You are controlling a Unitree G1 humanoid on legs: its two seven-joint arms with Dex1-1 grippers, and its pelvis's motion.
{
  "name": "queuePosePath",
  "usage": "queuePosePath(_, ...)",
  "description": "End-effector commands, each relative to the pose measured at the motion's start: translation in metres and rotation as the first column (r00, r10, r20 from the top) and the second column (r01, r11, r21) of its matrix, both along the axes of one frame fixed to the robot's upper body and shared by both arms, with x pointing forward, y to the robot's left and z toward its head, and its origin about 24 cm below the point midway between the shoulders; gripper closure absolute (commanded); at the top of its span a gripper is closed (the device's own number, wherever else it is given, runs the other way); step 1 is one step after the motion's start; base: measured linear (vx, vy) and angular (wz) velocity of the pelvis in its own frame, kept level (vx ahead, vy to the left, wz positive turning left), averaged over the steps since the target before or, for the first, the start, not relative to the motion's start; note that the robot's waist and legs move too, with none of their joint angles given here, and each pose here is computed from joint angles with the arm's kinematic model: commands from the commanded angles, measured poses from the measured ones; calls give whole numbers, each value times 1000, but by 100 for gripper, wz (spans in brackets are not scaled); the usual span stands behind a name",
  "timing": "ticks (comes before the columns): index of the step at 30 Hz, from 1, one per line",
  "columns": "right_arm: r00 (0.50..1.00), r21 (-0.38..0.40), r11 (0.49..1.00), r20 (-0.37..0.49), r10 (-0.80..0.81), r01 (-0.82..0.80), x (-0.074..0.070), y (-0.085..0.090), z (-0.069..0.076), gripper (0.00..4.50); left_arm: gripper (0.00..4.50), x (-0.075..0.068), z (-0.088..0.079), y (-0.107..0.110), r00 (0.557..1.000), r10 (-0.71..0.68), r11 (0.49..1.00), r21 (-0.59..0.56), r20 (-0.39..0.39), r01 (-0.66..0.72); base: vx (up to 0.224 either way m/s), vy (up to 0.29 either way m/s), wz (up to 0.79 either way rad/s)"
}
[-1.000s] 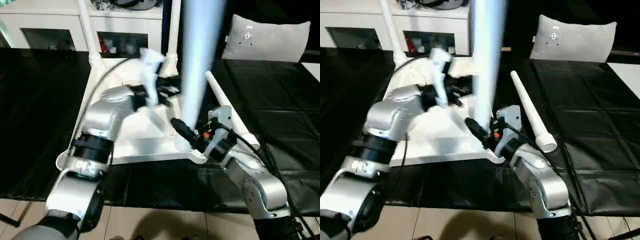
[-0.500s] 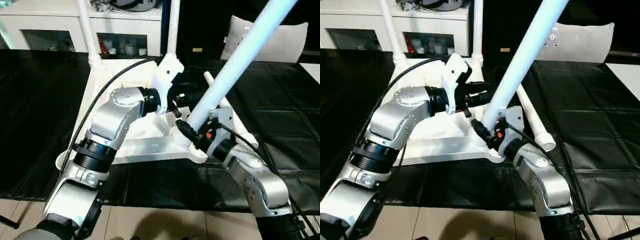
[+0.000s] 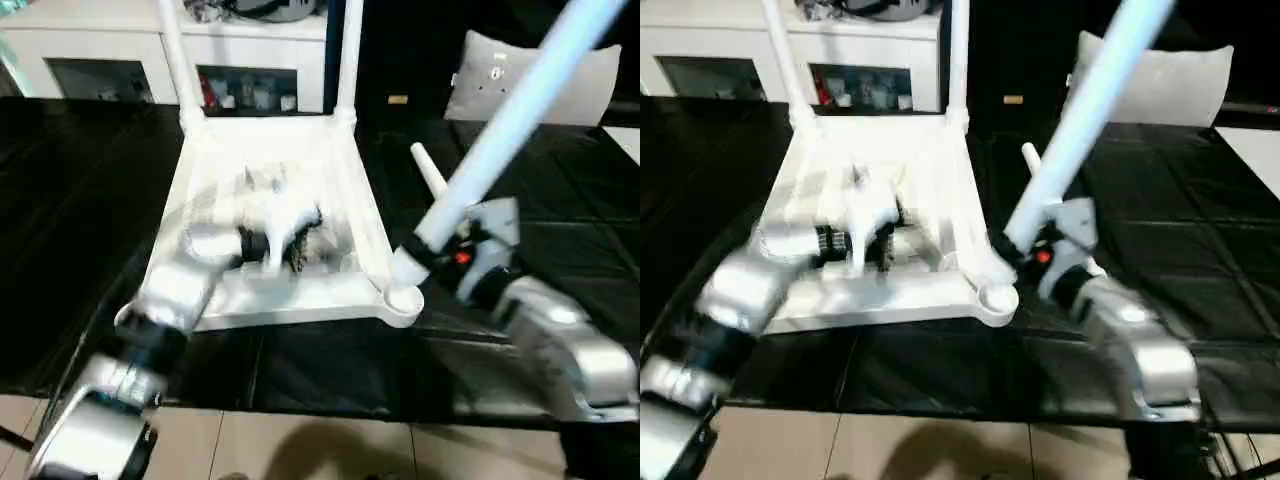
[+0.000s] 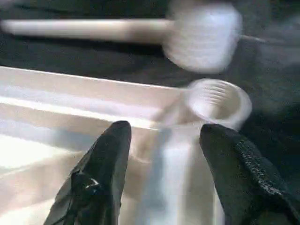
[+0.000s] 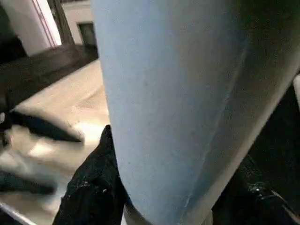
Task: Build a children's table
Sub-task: Insert table leg to table base
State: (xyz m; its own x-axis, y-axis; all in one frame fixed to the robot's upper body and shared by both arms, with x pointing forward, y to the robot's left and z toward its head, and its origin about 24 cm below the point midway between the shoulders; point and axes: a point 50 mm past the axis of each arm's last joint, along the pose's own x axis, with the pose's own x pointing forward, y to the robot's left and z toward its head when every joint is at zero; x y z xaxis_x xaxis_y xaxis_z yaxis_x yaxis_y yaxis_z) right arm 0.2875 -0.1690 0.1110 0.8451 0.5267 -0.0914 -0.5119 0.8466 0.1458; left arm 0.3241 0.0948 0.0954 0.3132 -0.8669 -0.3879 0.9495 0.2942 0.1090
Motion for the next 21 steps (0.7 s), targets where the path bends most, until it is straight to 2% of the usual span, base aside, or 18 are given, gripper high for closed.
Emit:
queuePosePath(1,998,-3,1000,-55,-13,13,-2,-6,3,260,179,-5,-9,-4,997,-79,995,56,1,79,0,0,0)
queuePosePath(4,997,-25,998,-58,50,-52,-6,-6,3,260,179,-5,-18,-4,996,-85,992,90,-17,86,0,0,0)
queuePosePath(5,996,-46,996,-42,76,-78,-7,-6,4,260,197,-6,-23,-3,994,-97,990,101,-55,102,0,0,0)
queuePosePath(7,995,-60,994,-19,93,-94,-9,-5,5,260,215,-6,-26,-2,992,-105,989,101,-68,112,0,0,0)
queuePosePath(11,994,-67,992,-27,102,-103,-12,-4,3,260,228,-5,-29,-1,994,-95,987,126,-61,102,0,0,0)
queuePosePath(12,993,-74,990,-33,115,-117,-14,-2,2,260,253,-4,-30,0,994,-91,986,136,-55,98,0,0,0)
queuePosePath(17,990,-94,986,-39,136,-139,-17,2,-3,260,287,-1,-35,1,995,-97,982,158,-21,100,0,0,0)
queuePosePath(21,991,-129,982,-34,133,-137,-15,3,-6,260,317,-2,-37,0,991,-128,978,160,-32,131,0,0,0)
